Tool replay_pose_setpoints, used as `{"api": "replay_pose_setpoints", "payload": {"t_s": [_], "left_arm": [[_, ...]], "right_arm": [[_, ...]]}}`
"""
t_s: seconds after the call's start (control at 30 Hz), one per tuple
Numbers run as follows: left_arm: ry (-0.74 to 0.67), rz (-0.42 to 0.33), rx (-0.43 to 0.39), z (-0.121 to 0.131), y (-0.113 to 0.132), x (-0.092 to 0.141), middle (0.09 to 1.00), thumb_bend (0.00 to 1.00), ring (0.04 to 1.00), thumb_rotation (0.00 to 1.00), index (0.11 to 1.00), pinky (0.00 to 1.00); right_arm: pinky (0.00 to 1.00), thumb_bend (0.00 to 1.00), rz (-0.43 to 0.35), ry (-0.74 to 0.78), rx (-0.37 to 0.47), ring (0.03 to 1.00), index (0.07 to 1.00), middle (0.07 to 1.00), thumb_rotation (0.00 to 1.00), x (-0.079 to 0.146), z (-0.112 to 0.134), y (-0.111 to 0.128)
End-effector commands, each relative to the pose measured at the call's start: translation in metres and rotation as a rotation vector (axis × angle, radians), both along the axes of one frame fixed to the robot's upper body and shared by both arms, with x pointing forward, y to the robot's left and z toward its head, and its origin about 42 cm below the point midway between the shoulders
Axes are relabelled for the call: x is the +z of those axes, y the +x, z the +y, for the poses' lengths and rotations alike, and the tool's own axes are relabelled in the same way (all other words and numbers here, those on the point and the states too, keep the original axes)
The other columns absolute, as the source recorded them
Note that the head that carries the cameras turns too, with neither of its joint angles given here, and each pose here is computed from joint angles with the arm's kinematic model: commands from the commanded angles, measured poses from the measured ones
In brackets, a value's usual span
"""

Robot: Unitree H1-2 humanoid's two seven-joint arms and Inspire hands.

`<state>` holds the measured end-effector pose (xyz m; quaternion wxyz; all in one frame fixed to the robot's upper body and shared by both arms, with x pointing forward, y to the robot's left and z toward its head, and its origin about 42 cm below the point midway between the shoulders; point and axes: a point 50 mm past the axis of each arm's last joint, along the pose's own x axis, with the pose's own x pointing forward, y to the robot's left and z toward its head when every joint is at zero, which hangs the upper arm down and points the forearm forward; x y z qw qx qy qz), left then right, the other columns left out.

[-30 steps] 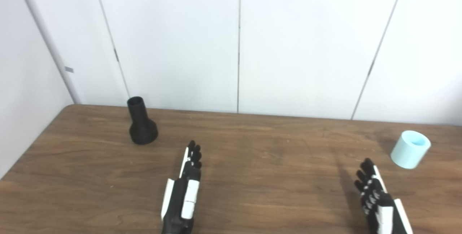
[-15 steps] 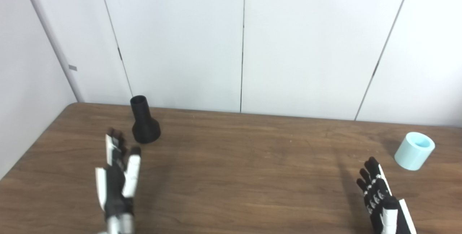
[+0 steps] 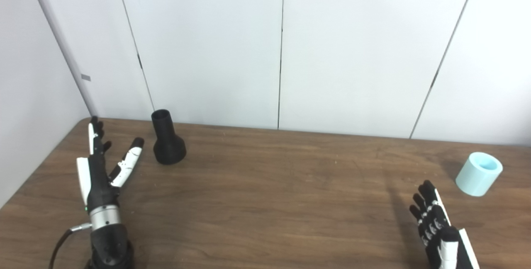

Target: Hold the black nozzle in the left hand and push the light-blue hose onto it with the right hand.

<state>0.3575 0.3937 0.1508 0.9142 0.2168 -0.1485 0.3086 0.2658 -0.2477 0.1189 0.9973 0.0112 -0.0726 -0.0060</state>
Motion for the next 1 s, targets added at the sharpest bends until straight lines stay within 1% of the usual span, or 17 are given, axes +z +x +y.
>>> {"api": "replay_pose_setpoints", "payload": {"t_s": [0.0,0.03,0.07,0.1,0.17,0.2,0.23,0.37,0.53,0.67,0.73,0.8,0.87,0.97], "left_arm": [[0.061,-0.011,-0.043,0.013,0.027,0.032,0.974,0.71,0.967,0.66,0.894,0.9],[0.068,0.041,-0.076,0.016,0.032,0.033,0.986,0.73,0.957,0.67,0.818,0.87],[0.086,0.103,-0.109,0.018,0.036,0.033,0.992,0.74,0.949,0.68,0.786,0.86],[0.112,0.162,-0.132,0.02,0.039,0.032,0.994,0.76,0.946,0.69,0.771,0.87],[0.166,0.257,-0.158,0.023,0.045,0.032,0.992,0.81,0.947,0.72,0.758,0.94],[0.186,0.284,-0.17,0.024,0.047,0.033,0.993,0.82,0.958,0.72,0.758,0.98],[0.197,0.301,-0.182,0.024,0.049,0.034,0.993,0.82,0.963,0.72,0.759,0.99],[0.22,0.317,-0.223,0.021,0.06,0.035,0.988,0.84,0.996,0.72,0.745,1.0],[0.234,0.324,-0.279,0.013,0.07,0.034,0.977,0.84,0.997,0.72,0.735,1.0],[0.21,0.331,-0.345,0.007,0.073,0.029,0.978,0.83,0.993,0.72,0.732,1.0],[0.207,0.337,-0.365,0.006,0.074,0.026,0.977,0.81,0.975,0.71,0.728,0.93],[0.206,0.342,-0.37,0.006,0.075,0.024,0.977,0.8,0.966,0.7,0.724,0.94],[0.211,0.344,-0.363,0.006,0.077,0.024,0.976,0.81,0.968,0.7,0.723,0.99],[0.226,0.345,-0.347,0.005,0.079,0.024,0.974,0.79,0.98,0.69,0.72,1.0]], "right_arm": [[0.96,0.75,0.111,0.008,-0.004,0.995,1.0,1.0,1.0,-0.033,-0.002,-0.019],[0.96,0.75,0.11,0.007,-0.003,0.994,1.0,1.0,1.0,-0.033,-0.002,-0.019],[0.96,0.75,0.11,0.005,-0.003,0.994,1.0,1.0,1.0,-0.032,-0.002,-0.019],[0.96,0.75,0.11,0.005,-0.003,0.993,1.0,1.0,1.0,-0.032,-0.002,-0.019],[0.96,0.74,0.11,0.005,-0.003,0.993,1.0,1.0,1.0,-0.031,-0.002,-0.019],[0.96,0.74,0.109,0.005,-0.003,0.993,1.0,1.0,1.0,-0.031,-0.002,-0.019],[0.96,0.74,0.108,0.006,-0.004,0.993,1.0,1.0,1.0,-0.031,-0.002,-0.019],[0.97,0.73,0.108,0.009,-0.008,0.993,1.0,1.0,1.0,-0.029,0.0,-0.02],[0.97,0.72,0.109,0.009,-0.009,0.994,1.0,1.0,1.0,-0.026,0.002,-0.021],[0.97,0.72,0.112,0.01,-0.011,0.993,1.0,1.0,1.0,-0.026,0.003,-0.021],[0.97,0.72,0.111,0.01,-0.011,0.993,1.0,1.0,1.0,-0.025,0.004,-0.021],[0.97,0.72,0.111,0.012,-0.01,0.993,1.0,1.0,1.0,-0.025,0.004,-0.022],[0.97,0.73,0.111,0.013,-0.009,0.993,1.0,1.0,1.0,-0.024,0.004,-0.022],[0.97,0.73,0.111,0.013,-0.008,0.992,1.0,1.0,1.0,-0.024,0.004,-0.023]]}}
